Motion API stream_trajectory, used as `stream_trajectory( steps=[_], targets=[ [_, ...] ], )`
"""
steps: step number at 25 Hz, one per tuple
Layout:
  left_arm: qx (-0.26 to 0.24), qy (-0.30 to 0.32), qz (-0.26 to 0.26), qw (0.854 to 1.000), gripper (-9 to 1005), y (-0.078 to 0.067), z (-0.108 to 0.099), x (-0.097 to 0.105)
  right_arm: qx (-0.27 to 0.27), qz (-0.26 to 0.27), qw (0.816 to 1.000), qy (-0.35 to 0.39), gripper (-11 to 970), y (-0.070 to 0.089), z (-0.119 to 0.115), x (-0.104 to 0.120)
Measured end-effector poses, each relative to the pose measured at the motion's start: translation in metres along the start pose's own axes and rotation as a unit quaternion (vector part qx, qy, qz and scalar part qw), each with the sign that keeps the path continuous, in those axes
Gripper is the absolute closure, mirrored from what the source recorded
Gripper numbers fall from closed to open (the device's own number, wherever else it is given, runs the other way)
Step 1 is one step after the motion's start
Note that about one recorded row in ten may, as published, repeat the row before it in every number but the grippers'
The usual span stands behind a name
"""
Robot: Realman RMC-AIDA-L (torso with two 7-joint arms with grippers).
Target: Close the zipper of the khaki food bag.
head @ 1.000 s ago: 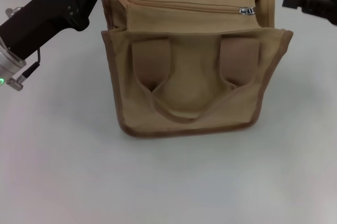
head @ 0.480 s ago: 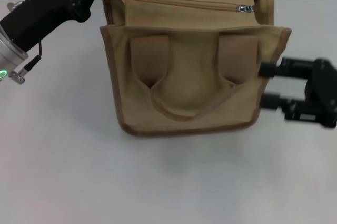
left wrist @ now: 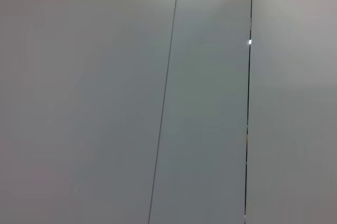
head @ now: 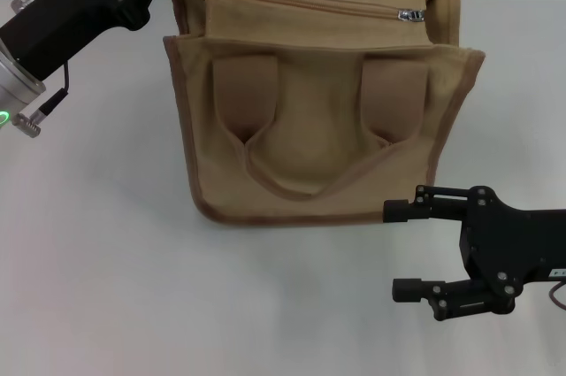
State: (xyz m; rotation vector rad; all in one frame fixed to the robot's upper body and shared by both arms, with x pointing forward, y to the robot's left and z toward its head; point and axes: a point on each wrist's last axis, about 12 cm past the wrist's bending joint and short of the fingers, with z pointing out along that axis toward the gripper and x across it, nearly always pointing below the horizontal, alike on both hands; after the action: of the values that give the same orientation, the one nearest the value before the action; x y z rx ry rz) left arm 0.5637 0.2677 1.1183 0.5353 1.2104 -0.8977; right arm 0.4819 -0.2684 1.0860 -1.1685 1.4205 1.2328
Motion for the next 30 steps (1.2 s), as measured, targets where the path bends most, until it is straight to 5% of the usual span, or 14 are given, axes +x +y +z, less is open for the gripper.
stream_trajectory(
  steps=[10,21,30],
  targets=[
    [-0.008,0.003,-0.015,1.0,845,-0.001,-0.007,0.002,0.006,-0.008,1.0,0.001,150,-0.002,0.007,0.007],
    [-0.05,0.041,-0.068,0.996,824,0.005,-0.046,0.002,0.004,-0.008,1.0,0.005,151,-0.007,0.015,0.006],
    [-0.002,0.128,-0.078,0.989,536,0.006,-0.086,-0.02,-0.003,-0.009,1.0,0.002,151,-0.011,0.021,0.003]
  ],
)
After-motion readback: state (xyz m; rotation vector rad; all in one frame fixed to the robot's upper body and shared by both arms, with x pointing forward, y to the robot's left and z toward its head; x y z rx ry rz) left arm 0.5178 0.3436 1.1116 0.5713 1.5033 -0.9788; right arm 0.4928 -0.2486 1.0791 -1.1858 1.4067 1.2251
